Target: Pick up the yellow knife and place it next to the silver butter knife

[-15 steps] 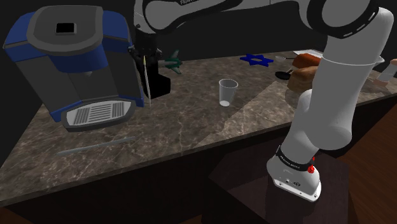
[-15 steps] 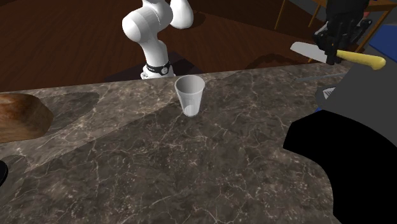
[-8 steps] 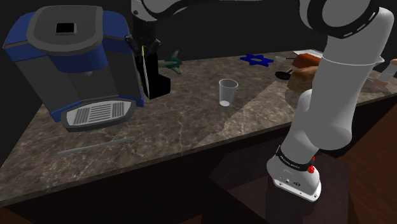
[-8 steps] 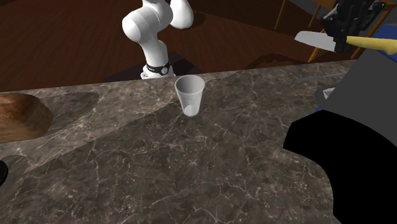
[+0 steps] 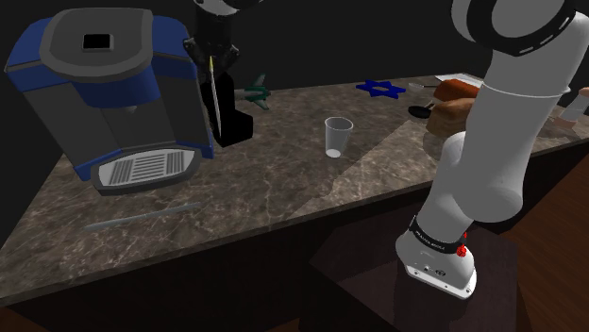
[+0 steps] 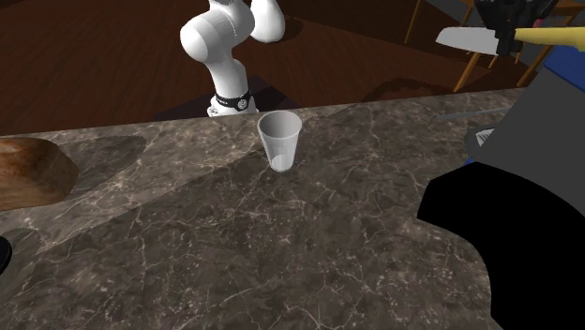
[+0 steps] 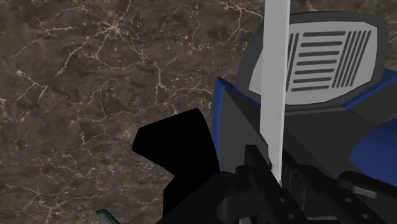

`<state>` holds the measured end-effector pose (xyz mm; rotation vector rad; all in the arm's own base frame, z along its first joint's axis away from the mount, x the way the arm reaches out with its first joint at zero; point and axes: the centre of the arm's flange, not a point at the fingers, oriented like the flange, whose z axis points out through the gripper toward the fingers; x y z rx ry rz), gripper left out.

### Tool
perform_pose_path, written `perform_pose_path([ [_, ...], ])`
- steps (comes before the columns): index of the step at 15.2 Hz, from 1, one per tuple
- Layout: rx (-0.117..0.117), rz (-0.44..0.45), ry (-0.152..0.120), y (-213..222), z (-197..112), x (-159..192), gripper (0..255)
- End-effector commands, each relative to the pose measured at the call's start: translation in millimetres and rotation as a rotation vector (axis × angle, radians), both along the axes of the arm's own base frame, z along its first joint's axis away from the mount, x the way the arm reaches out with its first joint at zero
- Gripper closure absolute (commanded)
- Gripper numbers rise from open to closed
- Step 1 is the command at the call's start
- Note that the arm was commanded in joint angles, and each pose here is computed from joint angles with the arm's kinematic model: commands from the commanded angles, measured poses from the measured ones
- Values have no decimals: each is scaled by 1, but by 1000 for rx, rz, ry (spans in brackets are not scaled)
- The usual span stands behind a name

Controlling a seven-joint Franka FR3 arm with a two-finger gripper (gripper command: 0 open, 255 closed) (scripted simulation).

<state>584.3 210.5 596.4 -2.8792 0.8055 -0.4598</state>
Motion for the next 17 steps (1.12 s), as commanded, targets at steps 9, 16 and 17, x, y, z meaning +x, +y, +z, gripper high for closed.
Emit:
perform_pose_path([
  [9, 0, 0, 0, 54, 6, -118, 255],
  [16, 0, 0, 0, 72, -14, -157, 255],
  [17, 0, 0, 0, 72, -19, -157, 255],
])
